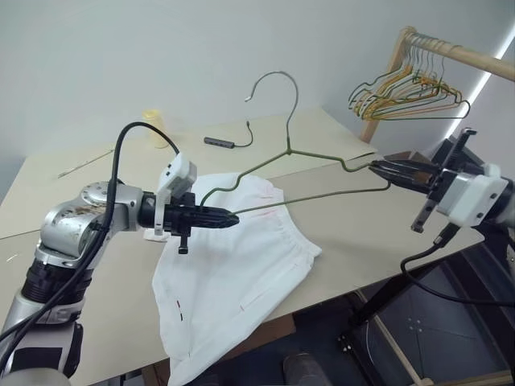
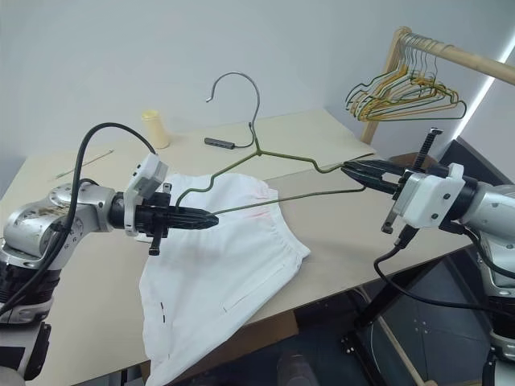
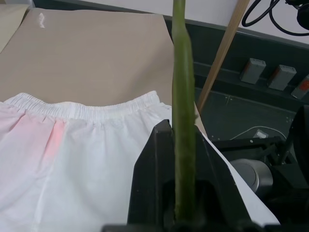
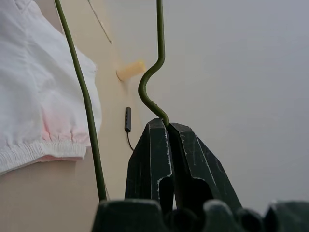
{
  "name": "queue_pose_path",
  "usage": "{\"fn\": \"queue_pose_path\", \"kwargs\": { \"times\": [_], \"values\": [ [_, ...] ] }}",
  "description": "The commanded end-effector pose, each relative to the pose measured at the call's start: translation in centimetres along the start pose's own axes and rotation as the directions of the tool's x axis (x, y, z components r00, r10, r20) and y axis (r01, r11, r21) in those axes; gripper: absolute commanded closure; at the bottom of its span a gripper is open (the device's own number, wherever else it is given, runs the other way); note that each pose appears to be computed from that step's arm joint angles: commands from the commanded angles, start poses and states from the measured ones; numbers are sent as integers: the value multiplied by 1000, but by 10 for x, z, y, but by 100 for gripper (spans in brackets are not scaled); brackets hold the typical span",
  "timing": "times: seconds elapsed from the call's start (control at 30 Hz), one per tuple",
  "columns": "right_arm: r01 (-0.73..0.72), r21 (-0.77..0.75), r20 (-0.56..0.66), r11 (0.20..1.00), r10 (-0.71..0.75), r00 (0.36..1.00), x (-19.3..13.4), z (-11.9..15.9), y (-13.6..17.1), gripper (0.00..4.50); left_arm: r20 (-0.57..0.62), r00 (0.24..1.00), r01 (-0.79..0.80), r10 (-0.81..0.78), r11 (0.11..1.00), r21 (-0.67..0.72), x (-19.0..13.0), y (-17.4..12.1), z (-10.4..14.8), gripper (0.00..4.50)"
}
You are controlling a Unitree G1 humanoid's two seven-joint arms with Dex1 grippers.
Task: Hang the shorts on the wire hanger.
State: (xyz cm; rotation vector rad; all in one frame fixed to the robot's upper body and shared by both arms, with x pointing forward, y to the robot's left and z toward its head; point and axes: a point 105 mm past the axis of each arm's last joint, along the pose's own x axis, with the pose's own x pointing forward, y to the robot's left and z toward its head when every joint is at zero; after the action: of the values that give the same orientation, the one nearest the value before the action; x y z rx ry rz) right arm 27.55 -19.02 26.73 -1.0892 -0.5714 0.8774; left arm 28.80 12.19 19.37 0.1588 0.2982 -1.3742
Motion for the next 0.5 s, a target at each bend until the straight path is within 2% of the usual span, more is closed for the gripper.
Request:
{"fn": "queue_pose_path", "kwargs": {
  "times": [0.03,0.1,0.2,0.3,0.37,0.5],
  "values": [
    [-59,18,13,998,59,998,2,9,-1,372,14,1000,-22,22,999,30,-3,1,8,450],
    [-104,74,28,992,102,994,0,12,2,305,4,1000,-27,27,999,35,-3,2,6,450],
    [-170,260,60,951,160,985,-5,16,3,200,-6,999,-34,35,997,68,-3,2,4,450],
    [-304,488,71,818,311,948,-12,17,7,92,-32,998,-47,51,992,121,-3,-1,0,450],
    [-370,563,98,739,385,918,-15,18,8,14,-64,995,-61,72,985,163,-2,-1,-5,450],
    [-359,642,14,677,458,889,-3,6,9,3,-147,979,-92,143,947,307,0,4,-17,450]
  ]
}}
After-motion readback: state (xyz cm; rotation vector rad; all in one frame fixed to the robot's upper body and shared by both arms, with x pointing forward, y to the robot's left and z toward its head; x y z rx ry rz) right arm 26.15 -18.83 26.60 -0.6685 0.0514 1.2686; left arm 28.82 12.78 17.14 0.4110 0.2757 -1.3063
